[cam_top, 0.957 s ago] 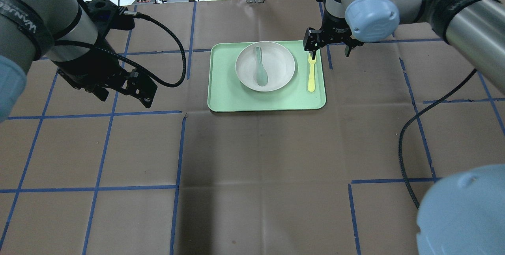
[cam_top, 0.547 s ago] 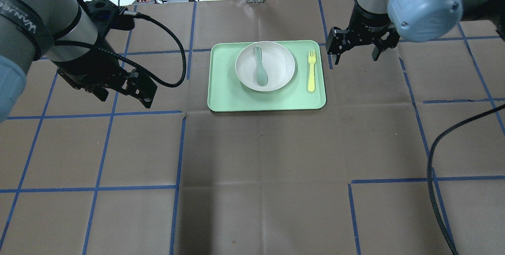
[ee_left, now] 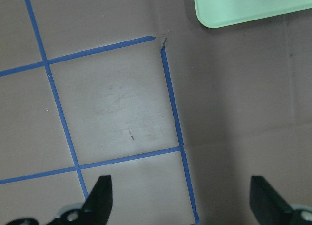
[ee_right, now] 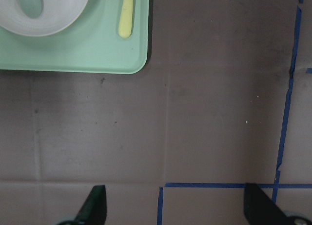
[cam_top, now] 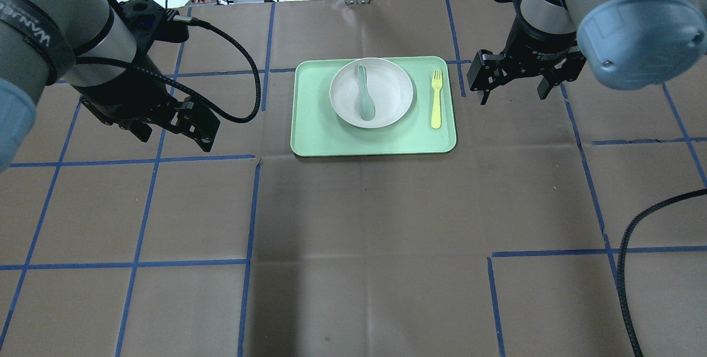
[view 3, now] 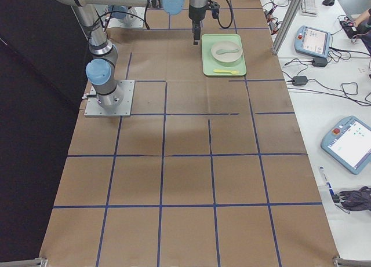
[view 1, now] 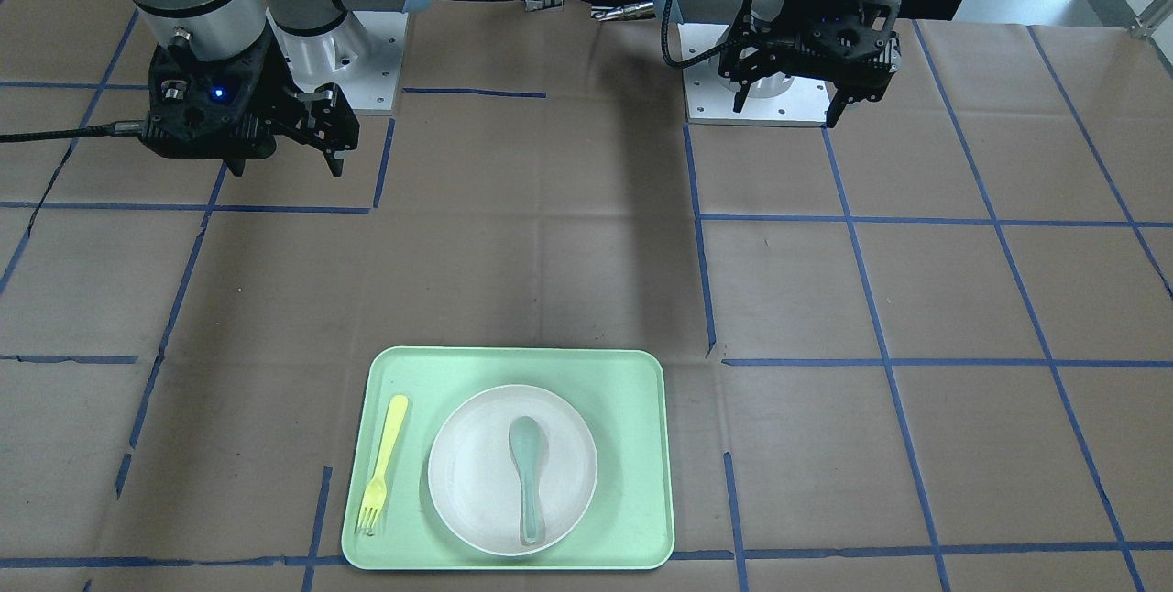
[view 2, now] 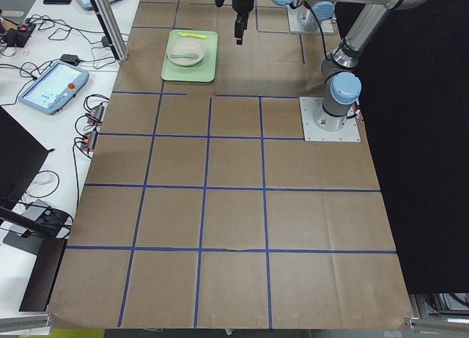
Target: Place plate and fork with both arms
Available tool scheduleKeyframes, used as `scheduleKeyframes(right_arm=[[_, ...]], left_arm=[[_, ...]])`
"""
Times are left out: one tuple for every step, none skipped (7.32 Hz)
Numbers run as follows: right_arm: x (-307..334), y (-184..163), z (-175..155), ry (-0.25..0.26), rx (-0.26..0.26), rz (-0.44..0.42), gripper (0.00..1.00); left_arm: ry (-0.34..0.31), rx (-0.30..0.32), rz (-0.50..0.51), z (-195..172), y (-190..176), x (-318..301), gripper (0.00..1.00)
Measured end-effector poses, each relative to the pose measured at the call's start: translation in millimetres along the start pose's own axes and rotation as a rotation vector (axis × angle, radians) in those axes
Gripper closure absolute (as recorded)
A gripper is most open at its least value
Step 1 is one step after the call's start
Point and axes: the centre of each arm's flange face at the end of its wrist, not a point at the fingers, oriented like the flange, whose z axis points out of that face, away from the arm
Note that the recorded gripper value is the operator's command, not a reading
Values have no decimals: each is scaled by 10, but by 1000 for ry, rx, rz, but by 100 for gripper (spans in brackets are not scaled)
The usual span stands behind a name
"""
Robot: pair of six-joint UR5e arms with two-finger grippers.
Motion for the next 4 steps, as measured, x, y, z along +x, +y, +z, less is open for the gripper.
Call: scheduleKeyframes(right_arm=[[10, 49, 11, 0, -5, 0, 0], [28, 62, 4, 2, -4, 0, 0], [39, 67, -8, 4, -1, 0, 0], [36, 70, -25, 4, 2, -1, 0]], left_arm=[[1, -5, -1, 35, 26, 1, 0], [1, -7, -3, 76, 55, -2, 0], [0, -1, -6, 99, 64, -11, 0], [-1, 2, -10, 107, 66, -15, 0]])
